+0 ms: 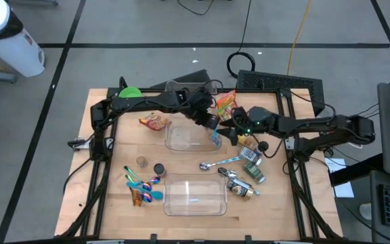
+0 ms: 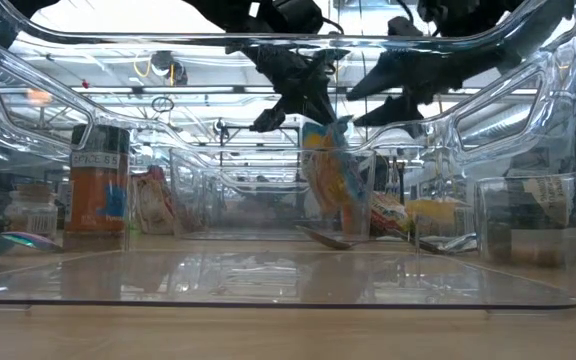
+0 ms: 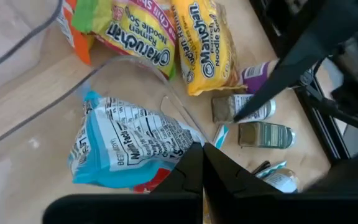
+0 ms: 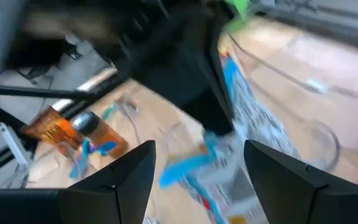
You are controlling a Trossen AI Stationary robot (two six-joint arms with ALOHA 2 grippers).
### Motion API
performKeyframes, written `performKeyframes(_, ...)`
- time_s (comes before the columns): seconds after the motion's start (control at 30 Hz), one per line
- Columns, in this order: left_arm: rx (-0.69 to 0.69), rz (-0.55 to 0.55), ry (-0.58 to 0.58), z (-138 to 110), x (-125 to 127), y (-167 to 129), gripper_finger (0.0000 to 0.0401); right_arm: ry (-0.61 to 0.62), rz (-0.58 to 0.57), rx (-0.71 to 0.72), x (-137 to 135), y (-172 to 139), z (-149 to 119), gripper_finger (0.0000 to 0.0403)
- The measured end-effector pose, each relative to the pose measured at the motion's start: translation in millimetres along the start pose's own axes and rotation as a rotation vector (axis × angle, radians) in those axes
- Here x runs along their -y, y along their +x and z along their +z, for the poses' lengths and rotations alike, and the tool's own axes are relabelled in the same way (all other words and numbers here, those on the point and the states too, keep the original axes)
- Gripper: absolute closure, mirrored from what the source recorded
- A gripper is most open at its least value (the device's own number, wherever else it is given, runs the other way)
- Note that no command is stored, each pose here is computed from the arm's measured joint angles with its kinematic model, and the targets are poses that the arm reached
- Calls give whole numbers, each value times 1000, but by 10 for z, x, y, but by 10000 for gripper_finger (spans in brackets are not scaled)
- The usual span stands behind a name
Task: Pick & Place Food Item
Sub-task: Put the blue noodle pack into the middle transparent bin
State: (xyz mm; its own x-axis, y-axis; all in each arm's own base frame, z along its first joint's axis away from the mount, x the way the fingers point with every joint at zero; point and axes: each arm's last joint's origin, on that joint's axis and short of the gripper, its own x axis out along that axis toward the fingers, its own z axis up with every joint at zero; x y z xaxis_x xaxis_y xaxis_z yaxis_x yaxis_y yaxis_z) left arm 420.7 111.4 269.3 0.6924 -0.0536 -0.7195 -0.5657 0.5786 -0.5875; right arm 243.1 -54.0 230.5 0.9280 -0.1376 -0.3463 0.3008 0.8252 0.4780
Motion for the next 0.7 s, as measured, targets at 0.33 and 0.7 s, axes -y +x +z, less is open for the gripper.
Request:
performKeyframes(0.33,17,4,-14,5,7,4,401,59,-16,-38,46,103,-71,175)
performKeyframes(0.7,32,16,-12,12,4,3,401,32,26,-46,30,103,-64,286)
